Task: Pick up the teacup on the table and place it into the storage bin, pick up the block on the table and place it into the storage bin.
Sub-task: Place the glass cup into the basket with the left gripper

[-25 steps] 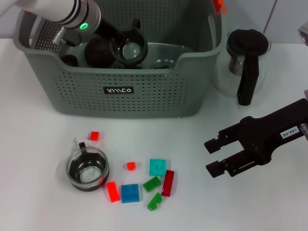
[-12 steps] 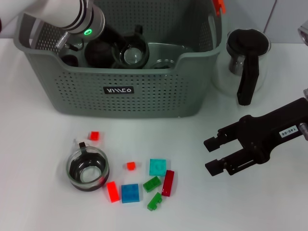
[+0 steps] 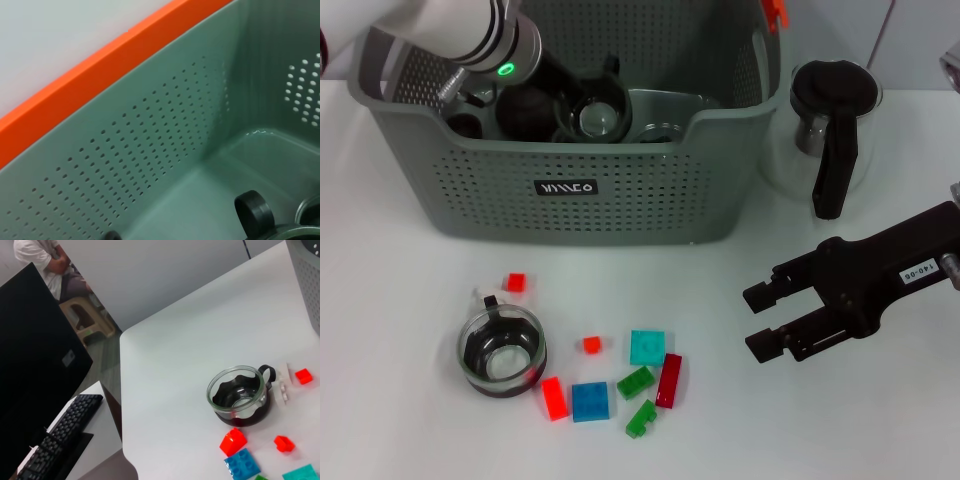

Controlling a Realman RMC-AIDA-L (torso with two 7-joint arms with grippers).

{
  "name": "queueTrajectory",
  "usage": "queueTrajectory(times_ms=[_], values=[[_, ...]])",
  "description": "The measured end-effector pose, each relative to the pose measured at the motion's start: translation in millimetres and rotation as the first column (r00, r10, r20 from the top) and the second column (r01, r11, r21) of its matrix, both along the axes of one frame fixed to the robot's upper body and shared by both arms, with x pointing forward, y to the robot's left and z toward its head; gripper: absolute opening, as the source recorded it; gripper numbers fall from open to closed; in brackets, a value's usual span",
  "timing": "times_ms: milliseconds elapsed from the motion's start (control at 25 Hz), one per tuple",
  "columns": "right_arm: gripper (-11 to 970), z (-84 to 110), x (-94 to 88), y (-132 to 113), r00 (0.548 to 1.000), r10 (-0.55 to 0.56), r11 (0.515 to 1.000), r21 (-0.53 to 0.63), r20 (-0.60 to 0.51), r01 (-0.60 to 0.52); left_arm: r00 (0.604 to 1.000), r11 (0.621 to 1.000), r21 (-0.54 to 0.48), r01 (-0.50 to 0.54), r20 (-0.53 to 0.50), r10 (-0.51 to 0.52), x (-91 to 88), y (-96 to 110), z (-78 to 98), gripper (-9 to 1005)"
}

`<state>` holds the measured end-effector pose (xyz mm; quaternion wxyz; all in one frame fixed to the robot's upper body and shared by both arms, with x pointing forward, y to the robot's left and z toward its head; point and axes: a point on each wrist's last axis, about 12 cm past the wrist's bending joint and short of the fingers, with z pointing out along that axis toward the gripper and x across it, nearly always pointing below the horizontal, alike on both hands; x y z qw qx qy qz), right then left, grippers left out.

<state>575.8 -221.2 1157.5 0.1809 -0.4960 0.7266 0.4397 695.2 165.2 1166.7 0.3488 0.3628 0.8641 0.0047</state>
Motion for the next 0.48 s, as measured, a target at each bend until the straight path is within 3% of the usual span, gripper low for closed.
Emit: queueTrajectory(times_ms=[320, 480], values=[[760, 0.0, 0.0, 0.0, 1.0, 0.0, 1.0, 0.0, 0.0, 0.0, 1.0, 1.0, -0.005, -0.002, -0.002, 0.002, -0.8, -0.7, 0.8, 94], [760, -0.9, -0.6, -0.9, 1.0, -0.003, 1.0, 0.0, -0.003, 0.003, 1.0, 1.0, -0.006, -0.002, -0.004, 0.002, -1.1, -0.7, 1.5, 250]])
